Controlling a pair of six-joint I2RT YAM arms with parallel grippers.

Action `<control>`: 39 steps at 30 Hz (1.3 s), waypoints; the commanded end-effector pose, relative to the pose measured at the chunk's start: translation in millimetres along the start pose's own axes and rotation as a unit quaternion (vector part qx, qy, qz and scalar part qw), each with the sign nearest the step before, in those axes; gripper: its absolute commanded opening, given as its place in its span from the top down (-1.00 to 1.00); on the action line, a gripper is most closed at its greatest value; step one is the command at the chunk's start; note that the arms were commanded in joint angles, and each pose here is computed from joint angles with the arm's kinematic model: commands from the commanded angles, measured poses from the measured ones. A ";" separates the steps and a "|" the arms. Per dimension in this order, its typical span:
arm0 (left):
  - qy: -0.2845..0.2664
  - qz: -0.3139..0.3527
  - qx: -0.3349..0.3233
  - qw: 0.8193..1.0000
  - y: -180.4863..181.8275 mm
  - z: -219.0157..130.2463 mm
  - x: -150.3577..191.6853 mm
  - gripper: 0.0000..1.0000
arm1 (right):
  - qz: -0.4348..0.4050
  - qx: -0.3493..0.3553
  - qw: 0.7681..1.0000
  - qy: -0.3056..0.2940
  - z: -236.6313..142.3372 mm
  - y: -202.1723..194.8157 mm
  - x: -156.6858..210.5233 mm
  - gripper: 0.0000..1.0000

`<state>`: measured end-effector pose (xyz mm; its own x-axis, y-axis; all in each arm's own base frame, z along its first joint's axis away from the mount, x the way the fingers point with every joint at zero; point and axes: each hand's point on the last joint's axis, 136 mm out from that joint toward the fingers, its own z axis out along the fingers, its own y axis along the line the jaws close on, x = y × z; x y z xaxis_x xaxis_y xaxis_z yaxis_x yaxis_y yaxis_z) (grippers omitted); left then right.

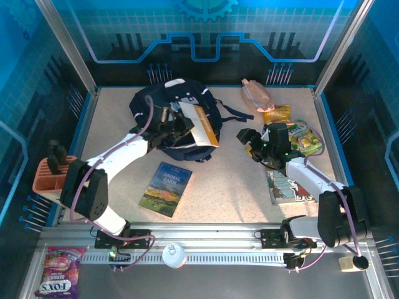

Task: Pack the student bag

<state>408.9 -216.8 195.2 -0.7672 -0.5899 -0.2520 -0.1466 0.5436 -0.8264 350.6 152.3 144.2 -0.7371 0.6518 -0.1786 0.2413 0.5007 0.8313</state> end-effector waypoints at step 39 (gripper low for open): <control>-0.115 -0.152 0.113 0.975 -18.0 -18.4 -35.1 0.81 | 0.060 -0.183 0.981 0.031 73.7 160.0 34.5 0.58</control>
<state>426.0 -196.4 232.1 -0.5618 -0.8254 -0.0556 -0.1783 0.1864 -0.9662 408.4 296.4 230.6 -0.7714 0.6360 -0.0227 0.0989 0.1551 0.9829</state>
